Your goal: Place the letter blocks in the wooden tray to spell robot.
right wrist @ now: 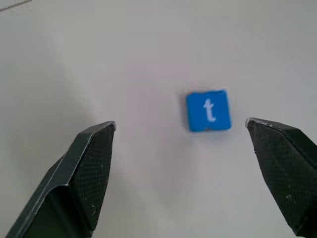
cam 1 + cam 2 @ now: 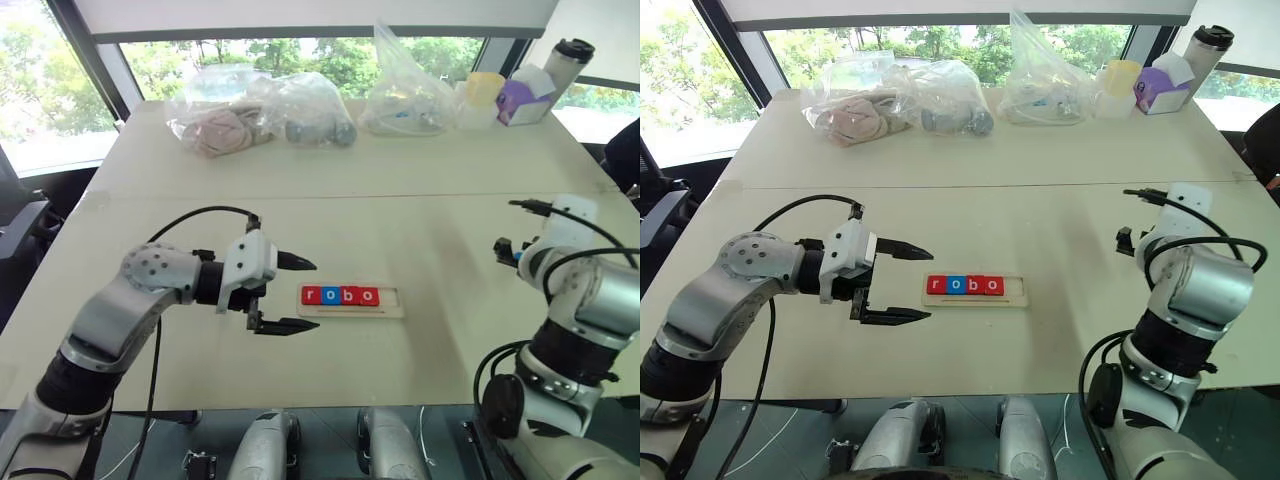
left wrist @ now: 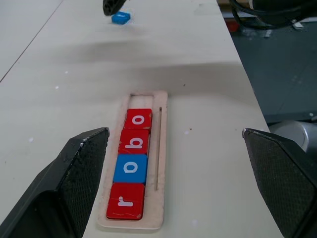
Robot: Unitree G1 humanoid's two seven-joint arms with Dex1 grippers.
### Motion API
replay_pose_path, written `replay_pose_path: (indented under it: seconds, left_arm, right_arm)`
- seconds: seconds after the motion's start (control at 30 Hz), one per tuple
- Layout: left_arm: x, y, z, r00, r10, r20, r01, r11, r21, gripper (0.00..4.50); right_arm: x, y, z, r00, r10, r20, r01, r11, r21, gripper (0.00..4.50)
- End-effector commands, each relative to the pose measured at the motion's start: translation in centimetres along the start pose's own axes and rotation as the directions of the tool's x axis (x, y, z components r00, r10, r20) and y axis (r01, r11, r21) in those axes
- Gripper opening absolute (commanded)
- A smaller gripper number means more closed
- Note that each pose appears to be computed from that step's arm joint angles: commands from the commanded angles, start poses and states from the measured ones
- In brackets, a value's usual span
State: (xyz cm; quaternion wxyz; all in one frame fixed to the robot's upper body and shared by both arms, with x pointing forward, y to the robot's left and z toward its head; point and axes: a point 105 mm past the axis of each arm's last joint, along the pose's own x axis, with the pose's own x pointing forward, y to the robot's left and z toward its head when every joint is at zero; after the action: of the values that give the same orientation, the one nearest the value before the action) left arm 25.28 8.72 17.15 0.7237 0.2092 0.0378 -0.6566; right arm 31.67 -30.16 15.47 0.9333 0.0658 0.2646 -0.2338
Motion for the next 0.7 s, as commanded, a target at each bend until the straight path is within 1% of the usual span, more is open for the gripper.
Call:
replay_pose_path:
  seconds: [0.03,0.2,0.37,0.5,0.7]
  left_arm:
    - [0.2,-0.5,0.8,1.0,-0.011,0.025,0.01,1.0,0.026,4.5]
    - [0.4,-0.8,0.8,0.999,-0.018,0.031,0.017,1.0,0.02,4.5]
    - [0.3,-0.7,0.8,0.999,-0.019,0.031,0.018,1.0,0.019,4.5]
    - [0.3,-0.7,0.9,0.999,-0.02,0.032,0.019,1.0,0.02,4.5]
    - [0.3,-0.6,0.9,0.999,-0.018,0.031,0.018,1.0,0.02,4.5]
  right_arm:
    - [0.5,-1.0,-0.3,1.0,0.001,-0.031,0.0,1.0,0.014,4.48]
    - [1.7,-1.9,-1.4,0.997,-0.016,-0.079,0.026,0.991,0.133,4.48]
    - [2.5,-1.6,-1.1,0.999,-0.009,-0.049,0.014,0.995,0.099,4.48]
    - [3.2,-1.3,-2.0,0.997,0.02,-0.078,-0.013,0.997,0.079,4.48]
    - [4.3,-1.5,-2.9,0.995,0.049,-0.085,-0.047,0.999,0.02,4.48]
